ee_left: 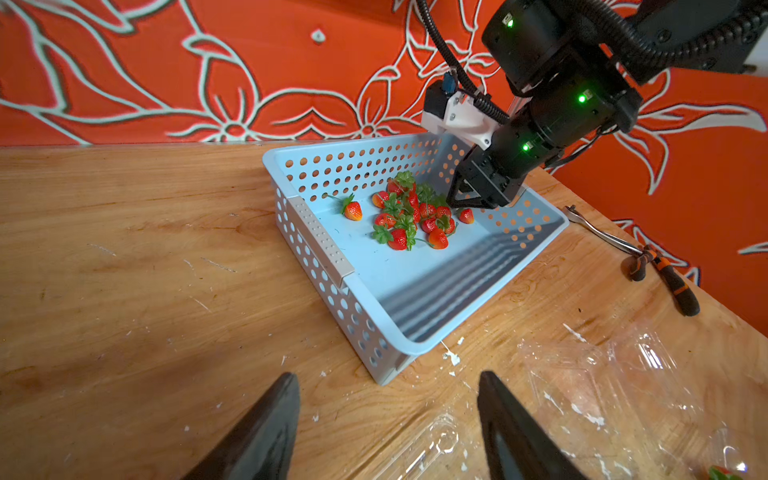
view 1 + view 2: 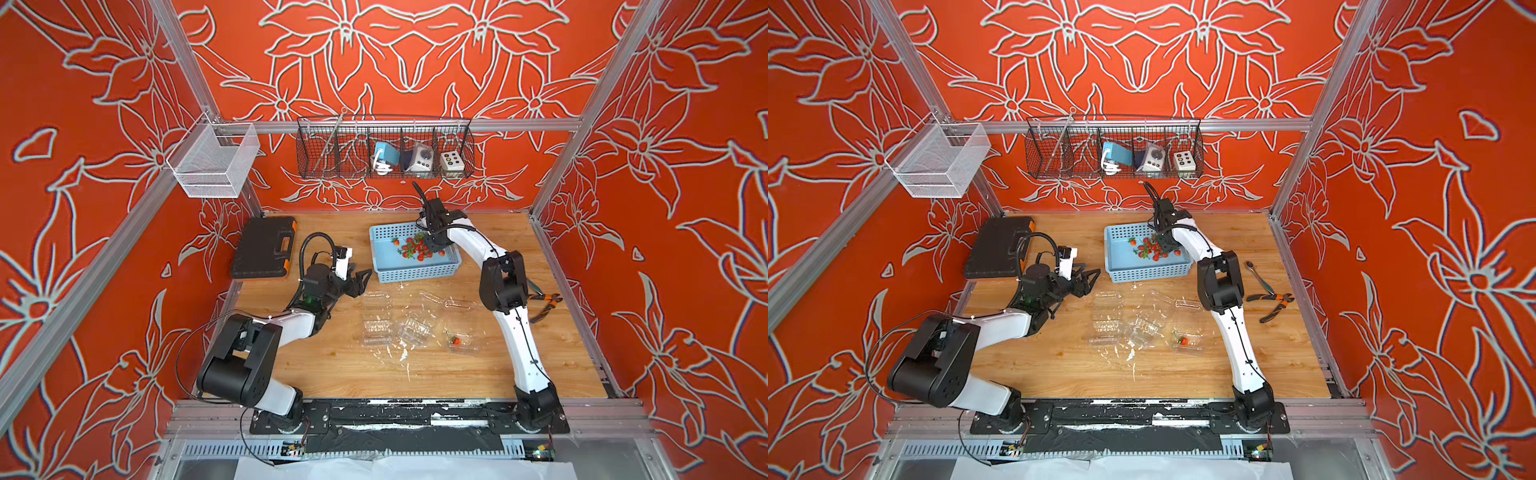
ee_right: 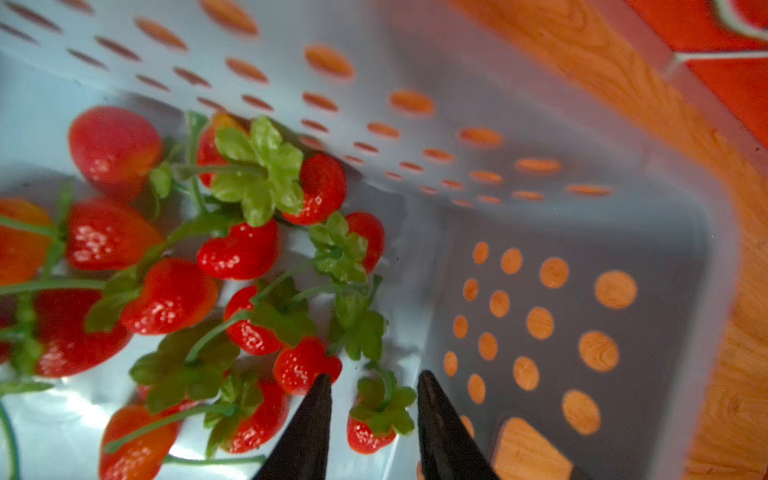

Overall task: Pack strawberries into containers
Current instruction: Pick up the strawberry from the basket.

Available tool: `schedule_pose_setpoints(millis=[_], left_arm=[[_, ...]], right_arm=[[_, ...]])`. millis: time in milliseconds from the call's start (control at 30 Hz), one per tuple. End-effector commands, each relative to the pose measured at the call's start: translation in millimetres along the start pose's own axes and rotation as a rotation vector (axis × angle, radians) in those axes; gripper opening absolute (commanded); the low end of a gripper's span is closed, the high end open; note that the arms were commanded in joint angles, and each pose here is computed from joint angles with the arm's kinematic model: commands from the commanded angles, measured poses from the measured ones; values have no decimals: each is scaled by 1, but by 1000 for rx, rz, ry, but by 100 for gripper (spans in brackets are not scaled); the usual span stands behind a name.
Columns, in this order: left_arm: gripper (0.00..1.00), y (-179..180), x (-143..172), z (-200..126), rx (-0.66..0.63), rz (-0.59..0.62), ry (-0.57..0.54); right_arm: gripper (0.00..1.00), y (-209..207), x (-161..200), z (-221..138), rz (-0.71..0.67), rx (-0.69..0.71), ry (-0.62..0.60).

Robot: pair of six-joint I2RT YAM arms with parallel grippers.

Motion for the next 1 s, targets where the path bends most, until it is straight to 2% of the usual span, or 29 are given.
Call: schedule_pose_setpoints(millis=[0, 400, 467, 600, 733, 967], left_arm=[[67, -4, -6, 3, 19, 21, -9], [68, -4, -6, 4, 20, 25, -7], [68, -4, -6, 4, 18, 24, -6], [67, -4, -7, 4, 20, 25, -8], [68, -4, -6, 4, 18, 25, -6], [68, -5, -8, 3, 22, 24, -12]], right_arm=[[38, -1, -3, 8, -10, 1, 3], [31, 0, 1, 24, 21, -43, 22], [27, 0, 1, 25, 25, -45, 24], [11, -1, -2, 22, 42, -57, 13], [1, -3, -10, 6, 51, -84, -21], [0, -3, -26, -41, 73, -145, -125]])
Point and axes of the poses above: each gripper's point midway between its finger pads, its own z axis out along the fingers, its own y axis along the line the jaws close on, x = y × z, the point moved 1 cm from there along -z, back along the fingers, and after that the axes turned 4 degrees about z, right-handed, at the moved point
